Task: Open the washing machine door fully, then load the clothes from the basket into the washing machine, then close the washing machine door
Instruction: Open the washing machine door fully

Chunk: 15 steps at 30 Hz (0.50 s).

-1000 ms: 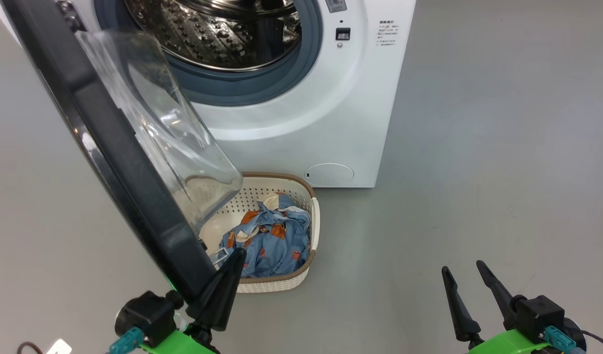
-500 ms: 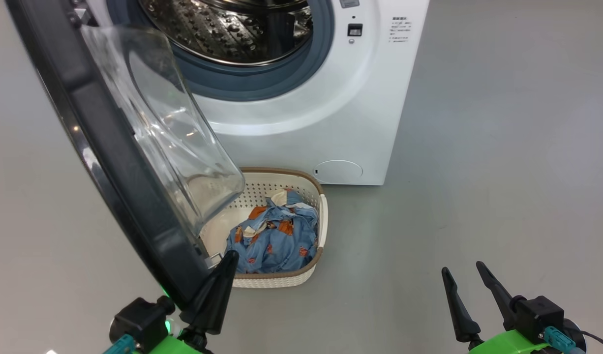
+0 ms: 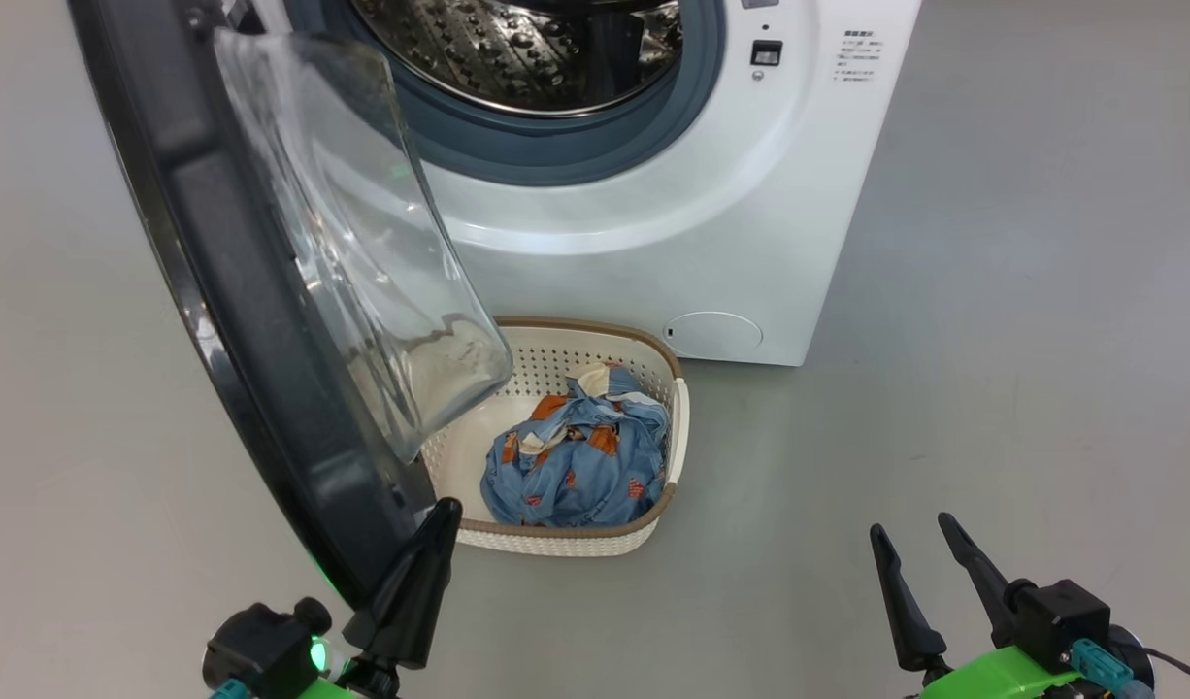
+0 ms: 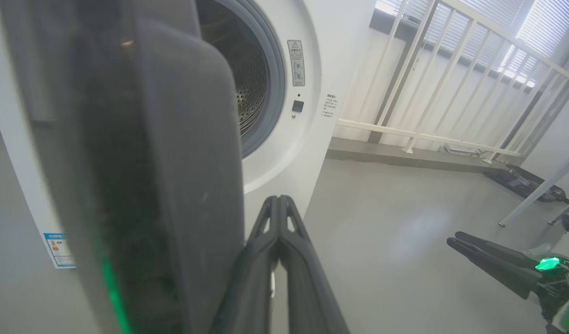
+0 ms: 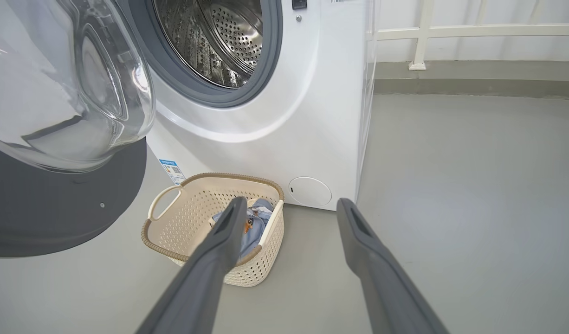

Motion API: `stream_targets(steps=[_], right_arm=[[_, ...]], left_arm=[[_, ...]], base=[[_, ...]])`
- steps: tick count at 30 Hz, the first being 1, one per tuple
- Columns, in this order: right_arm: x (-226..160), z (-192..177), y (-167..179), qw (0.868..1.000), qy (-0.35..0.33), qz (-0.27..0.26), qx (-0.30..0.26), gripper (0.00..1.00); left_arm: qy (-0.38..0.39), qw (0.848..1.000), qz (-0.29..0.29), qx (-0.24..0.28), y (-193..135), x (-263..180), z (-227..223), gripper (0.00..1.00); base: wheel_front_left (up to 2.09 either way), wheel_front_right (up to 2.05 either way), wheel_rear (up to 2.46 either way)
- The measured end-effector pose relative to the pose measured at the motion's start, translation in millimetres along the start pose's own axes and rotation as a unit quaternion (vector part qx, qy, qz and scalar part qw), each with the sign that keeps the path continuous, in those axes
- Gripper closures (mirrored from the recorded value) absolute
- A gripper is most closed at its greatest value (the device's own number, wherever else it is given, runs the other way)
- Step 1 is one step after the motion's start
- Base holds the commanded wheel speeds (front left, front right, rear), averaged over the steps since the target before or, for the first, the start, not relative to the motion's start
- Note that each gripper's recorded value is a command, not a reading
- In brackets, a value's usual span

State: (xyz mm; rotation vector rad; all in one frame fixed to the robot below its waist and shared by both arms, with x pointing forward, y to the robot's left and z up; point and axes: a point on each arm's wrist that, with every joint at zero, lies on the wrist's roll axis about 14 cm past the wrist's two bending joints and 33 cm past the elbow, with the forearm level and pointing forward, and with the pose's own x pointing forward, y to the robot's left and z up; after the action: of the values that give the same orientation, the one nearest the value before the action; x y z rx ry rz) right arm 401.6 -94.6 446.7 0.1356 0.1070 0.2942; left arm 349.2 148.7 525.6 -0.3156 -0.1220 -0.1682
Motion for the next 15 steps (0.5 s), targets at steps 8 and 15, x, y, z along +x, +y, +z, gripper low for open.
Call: stream_targets(steps=[8,15], right_arm=[[8,2,6,1.000,-0.003,0.011,0.000,0.00],[17,-1,19,1.000,0.001,0.031,0.001,0.00]], left_arm=[[0.001,1.000,0.022,0.001,11,-6,0,1.00],[-0.001,0.998,0.066,0.010,35,-19,3,1.00]], base=[[0.00,0.00,0.00],[0.00,0.00,0.00]])
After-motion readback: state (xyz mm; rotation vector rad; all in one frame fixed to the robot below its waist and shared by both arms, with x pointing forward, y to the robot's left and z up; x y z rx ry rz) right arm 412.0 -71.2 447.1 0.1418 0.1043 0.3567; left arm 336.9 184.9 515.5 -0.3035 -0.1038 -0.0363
